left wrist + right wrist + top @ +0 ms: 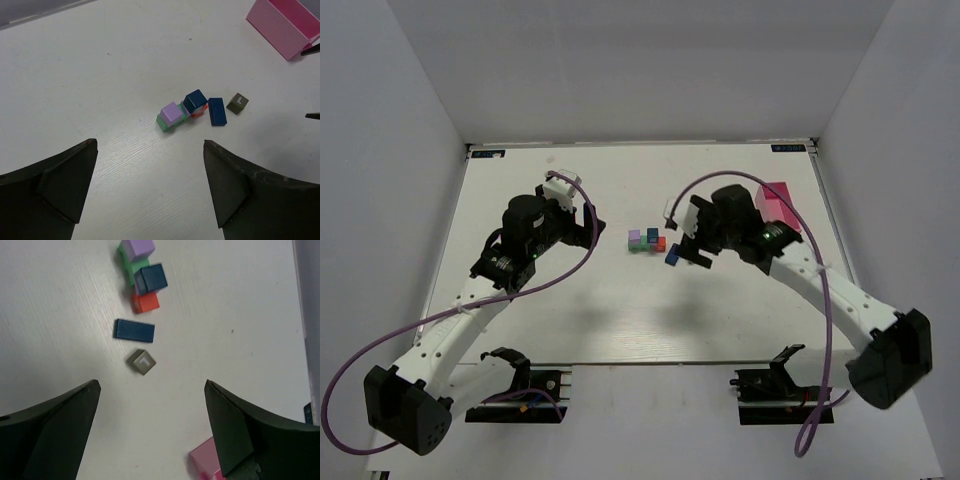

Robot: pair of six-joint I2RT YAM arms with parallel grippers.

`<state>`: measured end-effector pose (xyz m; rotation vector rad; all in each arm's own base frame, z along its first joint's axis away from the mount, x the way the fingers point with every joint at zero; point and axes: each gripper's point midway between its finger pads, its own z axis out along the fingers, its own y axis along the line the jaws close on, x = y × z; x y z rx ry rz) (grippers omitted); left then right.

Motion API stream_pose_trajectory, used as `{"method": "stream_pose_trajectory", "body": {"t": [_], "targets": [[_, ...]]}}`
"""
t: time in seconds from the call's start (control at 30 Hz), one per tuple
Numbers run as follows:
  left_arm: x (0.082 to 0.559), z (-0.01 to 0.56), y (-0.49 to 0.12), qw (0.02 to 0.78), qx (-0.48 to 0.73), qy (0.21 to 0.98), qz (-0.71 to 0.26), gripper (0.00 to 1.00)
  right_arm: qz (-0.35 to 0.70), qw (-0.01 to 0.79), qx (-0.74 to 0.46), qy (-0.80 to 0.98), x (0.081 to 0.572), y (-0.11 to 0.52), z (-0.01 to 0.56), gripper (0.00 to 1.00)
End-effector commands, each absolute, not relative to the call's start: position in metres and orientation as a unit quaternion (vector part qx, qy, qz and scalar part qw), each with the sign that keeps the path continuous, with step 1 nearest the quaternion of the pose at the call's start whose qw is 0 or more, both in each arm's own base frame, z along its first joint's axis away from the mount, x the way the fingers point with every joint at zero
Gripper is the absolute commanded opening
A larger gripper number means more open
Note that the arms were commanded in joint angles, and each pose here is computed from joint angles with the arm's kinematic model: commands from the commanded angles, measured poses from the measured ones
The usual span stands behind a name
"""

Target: Build the wood block tower

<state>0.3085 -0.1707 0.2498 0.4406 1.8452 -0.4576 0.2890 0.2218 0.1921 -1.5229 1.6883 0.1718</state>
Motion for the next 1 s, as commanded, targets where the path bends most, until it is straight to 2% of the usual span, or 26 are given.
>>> {"method": "stream_pose_trajectory", "body": {"t": [0.0,0.03,0.1,0.13,0.17,0.2,0.27,0.3,0.33,0.4,0.47,0.5,0.6,0.63,0.67,0.7,0.73,0.83,0.87,0.93,0.97], "targets": [[0.306,0.250,-0.178,0.566,0.203,0.770,-0.214,0.96,0.062,0.492,-0.559,0.665,0.293,0.214,0.210,0.90],[0.306,0.245,-0.184,0.556,0.213,0.771,-0.225,0.94,0.062,0.488,-0.565,0.662,0.290,0.212,0.206,0.88],[0.307,0.238,-0.188,0.546,0.223,0.775,-0.229,0.81,0.078,0.477,-0.576,0.659,0.279,0.208,0.192,0.74],[0.306,0.238,-0.193,0.540,0.231,0.773,-0.240,0.76,0.081,0.476,-0.580,0.656,0.278,0.208,0.189,0.64],[0.306,0.225,-0.196,0.522,0.241,0.782,-0.241,0.69,0.083,0.473,-0.579,0.659,0.279,0.205,0.186,0.44],[0.304,0.231,-0.205,0.516,0.254,0.777,-0.257,0.50,0.088,0.470,-0.582,0.658,0.278,0.206,0.182,0.34],[0.301,0.236,-0.218,0.504,0.285,0.769,-0.270,0.37,0.079,0.466,-0.567,0.674,0.287,0.200,0.178,0.23],[0.295,0.233,-0.229,0.486,0.304,0.763,-0.299,0.25,0.078,0.470,-0.532,0.700,0.297,0.195,0.180,0.17],[0.292,0.234,-0.231,0.482,0.310,0.760,-0.307,0.22,0.074,0.472,-0.517,0.711,0.304,0.193,0.179,0.16],[0.286,0.246,-0.247,0.485,0.333,0.736,-0.335,0.22,0.055,0.473,-0.461,0.749,0.321,0.178,0.179,0.19],[0.288,0.248,-0.262,0.478,0.351,0.727,-0.347,0.30,0.026,0.475,-0.418,0.774,0.334,0.160,0.182,0.25],[0.288,0.248,-0.268,0.472,0.355,0.727,-0.350,0.36,0.010,0.483,-0.355,0.800,0.343,0.141,0.191,0.34],[0.287,0.243,-0.297,0.447,0.377,0.725,-0.363,0.47,0.036,0.501,-0.297,0.812,0.343,0.129,0.212,0.40],[0.288,0.249,-0.308,0.446,0.384,0.722,-0.365,0.53,0.061,0.492,-0.301,0.815,0.336,0.135,0.210,0.38],[0.292,0.245,-0.316,0.446,0.389,0.723,-0.356,0.53,0.072,0.495,-0.296,0.814,0.335,0.136,0.217,0.36],[0.286,0.223,-0.332,0.413,0.401,0.737,-0.354,0.55,0.090,0.504,-0.279,0.813,0.334,0.137,0.229,0.35],[0.286,0.216,-0.340,0.404,0.404,0.743,-0.348,0.55,0.096,0.498,-0.274,0.817,0.331,0.134,0.229,0.23],[0.291,0.189,-0.371,0.382,0.425,0.759,-0.312,0.58,0.095,0.507,-0.251,0.819,0.330,0.124,0.235,0.04],[0.295,0.179,-0.375,0.379,0.423,0.769,-0.293,0.65,0.092,0.509,-0.248,0.819,0.330,0.120,0.235,0.04],[0.294,0.170,-0.391,0.372,0.431,0.774,-0.277,0.66,0.086,0.519,-0.239,0.816,0.329,0.113,0.241,0.04],[0.300,0.148,-0.391,0.357,0.433,0.787,-0.257,0.67,0.088,0.521,-0.241,0.814,0.328,0.113,0.242,0.02]]}}
